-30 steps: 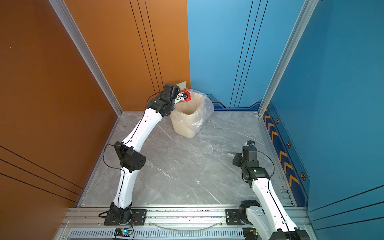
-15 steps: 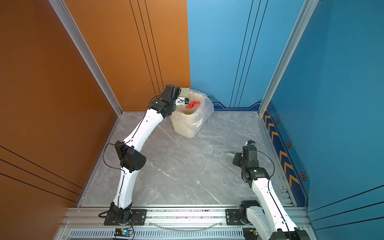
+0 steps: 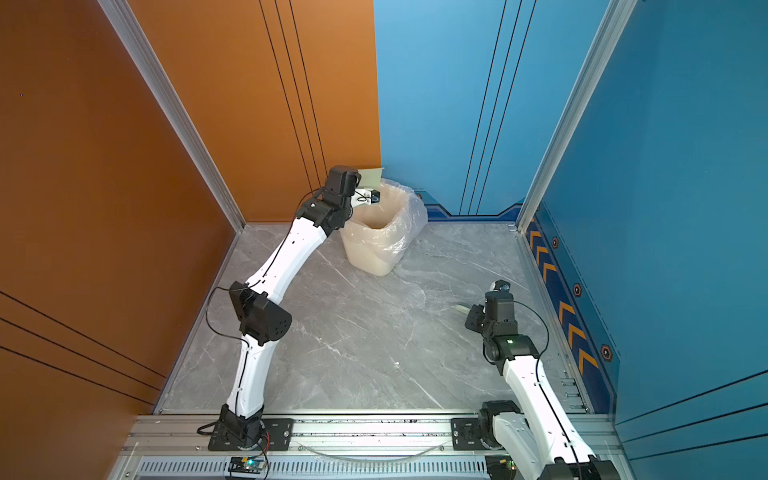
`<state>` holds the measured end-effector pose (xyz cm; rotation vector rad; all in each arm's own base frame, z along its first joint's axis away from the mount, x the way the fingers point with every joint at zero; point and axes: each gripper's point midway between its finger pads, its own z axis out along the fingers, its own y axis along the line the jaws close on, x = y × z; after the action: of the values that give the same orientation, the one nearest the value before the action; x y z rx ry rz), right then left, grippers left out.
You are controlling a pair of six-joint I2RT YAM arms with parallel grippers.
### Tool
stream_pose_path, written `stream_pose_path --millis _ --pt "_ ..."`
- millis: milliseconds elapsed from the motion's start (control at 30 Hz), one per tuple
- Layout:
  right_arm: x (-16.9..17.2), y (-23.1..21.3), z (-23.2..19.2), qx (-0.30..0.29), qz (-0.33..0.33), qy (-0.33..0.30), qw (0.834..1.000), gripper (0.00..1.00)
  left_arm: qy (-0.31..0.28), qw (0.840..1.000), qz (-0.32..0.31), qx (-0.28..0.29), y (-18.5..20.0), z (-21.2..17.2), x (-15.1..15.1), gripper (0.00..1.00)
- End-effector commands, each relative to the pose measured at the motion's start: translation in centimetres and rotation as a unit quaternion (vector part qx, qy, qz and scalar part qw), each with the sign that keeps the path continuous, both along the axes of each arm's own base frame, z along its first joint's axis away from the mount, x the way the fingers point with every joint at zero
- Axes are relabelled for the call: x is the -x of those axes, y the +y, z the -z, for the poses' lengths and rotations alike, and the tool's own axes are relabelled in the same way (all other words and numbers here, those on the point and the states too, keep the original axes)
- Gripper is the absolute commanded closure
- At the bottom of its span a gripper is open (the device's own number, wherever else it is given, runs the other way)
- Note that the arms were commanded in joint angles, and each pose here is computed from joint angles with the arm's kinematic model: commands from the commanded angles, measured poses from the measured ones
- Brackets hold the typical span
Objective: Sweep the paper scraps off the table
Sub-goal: 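Tip the dustpan over the bin rim with the left gripper, then lower the empty dustpan from the bin onto the table with the left gripper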
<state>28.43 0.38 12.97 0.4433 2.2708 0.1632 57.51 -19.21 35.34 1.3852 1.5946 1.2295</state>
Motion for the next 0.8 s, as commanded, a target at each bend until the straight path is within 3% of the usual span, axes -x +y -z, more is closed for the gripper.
stream_pose_path --millis 0,233,433,767 --pt "-0.3 -0.1 -0.8 -0.003 0.003 -0.016 1.000 1.00 -0.057 0.995 0.008 0.077 0.4 -5.3 1.2 1.00" --pt "-0.6 -0.3 -2.4 0.016 -0.008 -0.021 1.000 1.00 -0.078 0.985 0.005 0.151 0.7 -7.1 2.0 1.00" --pt "-1.2 -0.2 -3.7 0.018 -0.013 -0.028 0.999 1.00 -0.090 0.956 -0.003 0.278 1.3 -9.1 3.4 1.00" --pt "-2.2 0.1 -5.5 0.015 -0.018 -0.044 0.999 1.00 -0.099 0.925 -0.085 0.356 4.3 -8.7 5.7 1.00"
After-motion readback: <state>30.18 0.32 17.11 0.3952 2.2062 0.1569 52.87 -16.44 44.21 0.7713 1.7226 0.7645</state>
